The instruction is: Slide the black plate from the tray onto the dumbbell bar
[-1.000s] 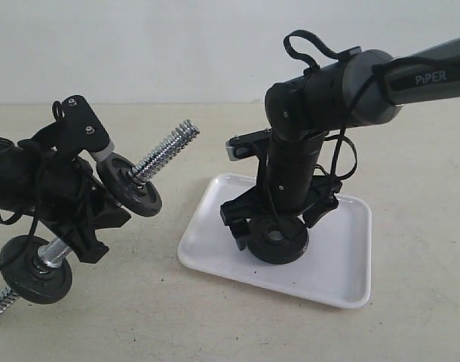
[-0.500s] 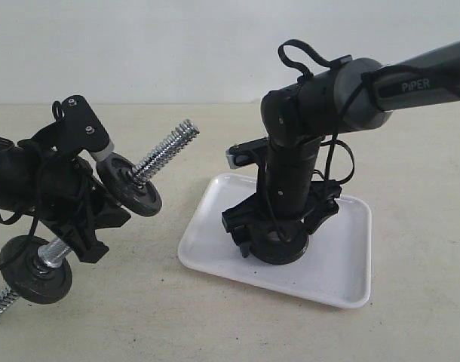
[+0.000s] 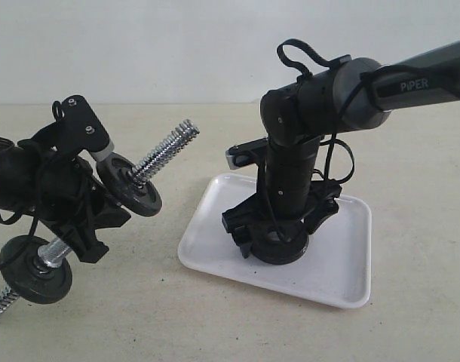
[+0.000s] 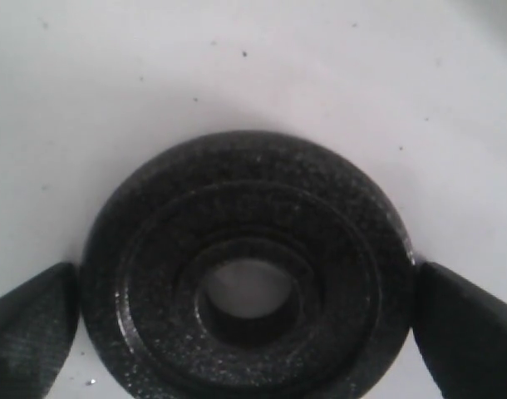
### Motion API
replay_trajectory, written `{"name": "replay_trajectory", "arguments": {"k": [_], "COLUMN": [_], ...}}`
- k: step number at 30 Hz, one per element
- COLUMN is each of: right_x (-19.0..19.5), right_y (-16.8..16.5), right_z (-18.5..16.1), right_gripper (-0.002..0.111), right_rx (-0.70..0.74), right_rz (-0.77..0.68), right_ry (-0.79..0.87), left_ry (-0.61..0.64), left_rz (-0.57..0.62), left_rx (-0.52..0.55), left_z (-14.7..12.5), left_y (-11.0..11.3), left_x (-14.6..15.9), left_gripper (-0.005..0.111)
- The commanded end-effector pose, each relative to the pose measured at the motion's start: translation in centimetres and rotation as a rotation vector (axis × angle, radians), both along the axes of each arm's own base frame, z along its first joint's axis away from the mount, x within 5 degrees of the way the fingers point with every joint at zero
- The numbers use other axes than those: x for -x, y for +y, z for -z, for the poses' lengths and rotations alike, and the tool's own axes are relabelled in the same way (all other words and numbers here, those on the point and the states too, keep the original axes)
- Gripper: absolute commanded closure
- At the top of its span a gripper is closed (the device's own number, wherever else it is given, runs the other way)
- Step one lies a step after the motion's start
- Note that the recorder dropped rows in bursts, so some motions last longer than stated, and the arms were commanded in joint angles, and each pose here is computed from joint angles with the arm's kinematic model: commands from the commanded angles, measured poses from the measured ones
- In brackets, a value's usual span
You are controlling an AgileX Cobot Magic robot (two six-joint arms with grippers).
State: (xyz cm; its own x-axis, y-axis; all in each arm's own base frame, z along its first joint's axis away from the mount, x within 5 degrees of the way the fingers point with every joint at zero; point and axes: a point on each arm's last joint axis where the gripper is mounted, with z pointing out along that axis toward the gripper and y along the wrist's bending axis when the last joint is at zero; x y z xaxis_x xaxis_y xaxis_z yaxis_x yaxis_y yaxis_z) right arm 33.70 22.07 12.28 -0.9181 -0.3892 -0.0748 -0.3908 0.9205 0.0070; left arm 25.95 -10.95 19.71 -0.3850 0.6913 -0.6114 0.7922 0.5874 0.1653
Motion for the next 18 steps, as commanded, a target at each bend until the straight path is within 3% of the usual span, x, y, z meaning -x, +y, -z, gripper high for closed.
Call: {"name": "replay_trajectory", "arguments": {"k": [1,18], "right_x": [0.61,0.81], "right_y": [-0.52,-0.77], "right_z": [1.84,1.83], "right_gripper": [0.007,0.007], "right_rx": [0.050,0.077], "right_rz": [-0.006,0.012], "right_ry": [0.075,0.097], "left_ry": [-0.093,-0.093], "left_rz": [-0.083,-0.083], "left_rx": [0.063,0.063], "left_z": [-2.22,-2.22], "left_y": [0.03,0.03], "left_x": [-0.60,-0.60], "left_gripper": [0.102,0.102]}}
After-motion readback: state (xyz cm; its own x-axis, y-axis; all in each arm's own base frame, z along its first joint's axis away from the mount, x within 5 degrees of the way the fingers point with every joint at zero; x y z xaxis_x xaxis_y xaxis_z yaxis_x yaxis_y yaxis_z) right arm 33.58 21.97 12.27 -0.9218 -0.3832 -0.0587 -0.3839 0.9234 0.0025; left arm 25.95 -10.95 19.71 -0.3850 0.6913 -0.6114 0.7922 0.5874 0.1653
